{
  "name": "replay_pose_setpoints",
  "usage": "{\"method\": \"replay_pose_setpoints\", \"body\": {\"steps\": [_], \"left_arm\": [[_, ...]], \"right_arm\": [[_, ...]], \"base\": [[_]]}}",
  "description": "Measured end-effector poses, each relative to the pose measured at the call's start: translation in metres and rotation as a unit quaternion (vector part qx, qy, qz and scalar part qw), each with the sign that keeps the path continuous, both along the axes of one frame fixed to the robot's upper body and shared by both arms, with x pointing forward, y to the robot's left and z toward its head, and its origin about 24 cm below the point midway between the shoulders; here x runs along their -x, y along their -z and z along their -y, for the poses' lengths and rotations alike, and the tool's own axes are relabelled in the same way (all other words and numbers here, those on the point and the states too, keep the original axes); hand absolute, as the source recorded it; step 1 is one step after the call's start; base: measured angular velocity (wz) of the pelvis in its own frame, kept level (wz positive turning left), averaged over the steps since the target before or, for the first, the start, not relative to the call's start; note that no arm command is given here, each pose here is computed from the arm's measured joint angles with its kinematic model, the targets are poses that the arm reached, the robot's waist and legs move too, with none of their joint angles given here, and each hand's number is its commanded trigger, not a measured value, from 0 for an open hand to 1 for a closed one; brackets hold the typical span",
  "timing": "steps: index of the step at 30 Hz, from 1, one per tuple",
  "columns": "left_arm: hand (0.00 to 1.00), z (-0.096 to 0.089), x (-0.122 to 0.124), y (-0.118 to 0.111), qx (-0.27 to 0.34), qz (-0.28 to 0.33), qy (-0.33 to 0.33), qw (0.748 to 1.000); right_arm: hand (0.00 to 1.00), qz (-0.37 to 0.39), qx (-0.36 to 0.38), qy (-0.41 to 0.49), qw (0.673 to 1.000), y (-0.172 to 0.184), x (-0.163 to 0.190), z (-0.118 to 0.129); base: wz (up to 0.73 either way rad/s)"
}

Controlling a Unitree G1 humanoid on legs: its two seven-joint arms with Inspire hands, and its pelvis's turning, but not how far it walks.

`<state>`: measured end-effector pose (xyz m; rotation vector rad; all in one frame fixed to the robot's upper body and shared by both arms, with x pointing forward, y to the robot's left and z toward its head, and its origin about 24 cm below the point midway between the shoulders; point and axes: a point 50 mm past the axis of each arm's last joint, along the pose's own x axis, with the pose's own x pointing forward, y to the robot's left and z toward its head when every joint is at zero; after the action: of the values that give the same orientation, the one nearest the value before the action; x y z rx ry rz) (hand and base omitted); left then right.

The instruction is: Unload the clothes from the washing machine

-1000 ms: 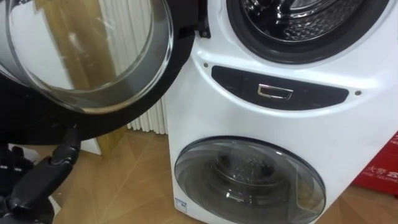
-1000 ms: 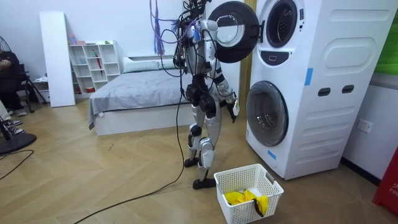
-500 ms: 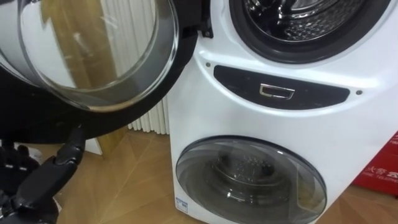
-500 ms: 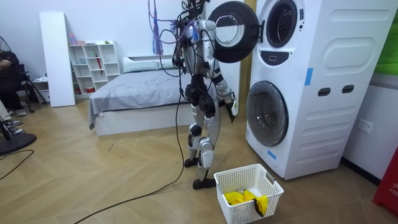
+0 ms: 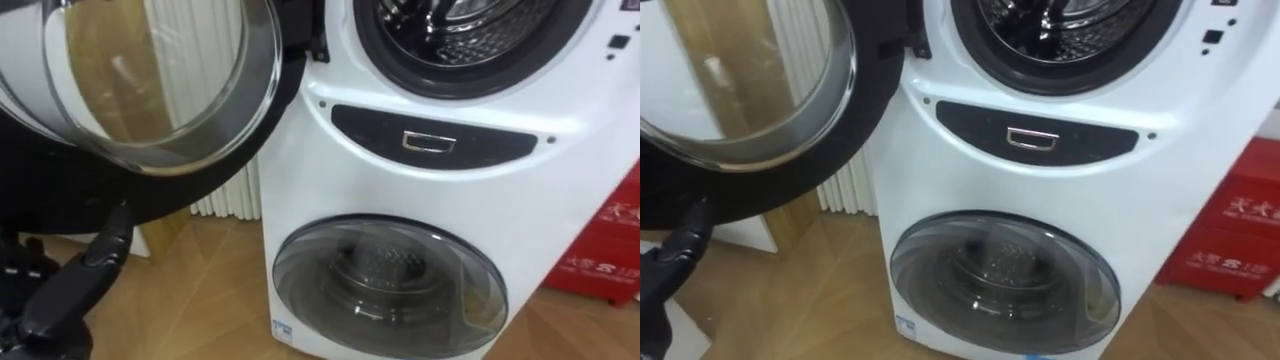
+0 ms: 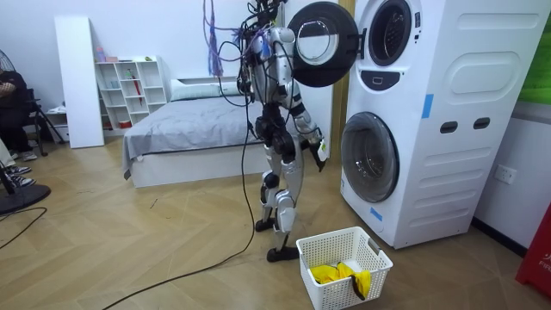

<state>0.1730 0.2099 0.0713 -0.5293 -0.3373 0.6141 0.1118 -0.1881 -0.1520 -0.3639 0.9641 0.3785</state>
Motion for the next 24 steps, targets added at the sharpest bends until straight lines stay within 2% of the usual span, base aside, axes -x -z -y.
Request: {"method": "replay_pose_setpoints", "body": {"steps": [6, 11, 16, 21, 24], "left_arm": [[0.00, 0.004, 0.005, -0.002, 0.038, 0.043, -0.037, 0.998], [0.00, 0.008, 0.009, -0.002, 0.067, 0.073, -0.058, 0.993], [0.00, 0.016, 0.009, 0.003, 0.094, 0.075, -0.064, 0.991], [0.00, 0.033, 0.006, 0.010, 0.112, 0.061, -0.036, 0.991], [0.00, 0.056, 0.003, 0.015, 0.127, 0.042, 0.013, 0.991]], "right_arm": [[0.00, 0.017, 0.004, 0.014, 1.000, 0.000, -0.004, 0.002], [0.00, 0.031, -0.001, 0.077, 0.997, 0.000, -0.005, 0.007], [0.00, 0.047, 0.005, 0.137, 0.989, -0.001, -0.006, 0.015], [0.00, 0.048, 0.015, 0.192, 0.980, 0.000, -0.001, 0.022], [0.00, 0.051, 0.029, 0.237, 0.970, 0.000, 0.004, 0.029]], "base": [[-0.28], [-0.07], [-0.13], [0.01], [0.21]]}}
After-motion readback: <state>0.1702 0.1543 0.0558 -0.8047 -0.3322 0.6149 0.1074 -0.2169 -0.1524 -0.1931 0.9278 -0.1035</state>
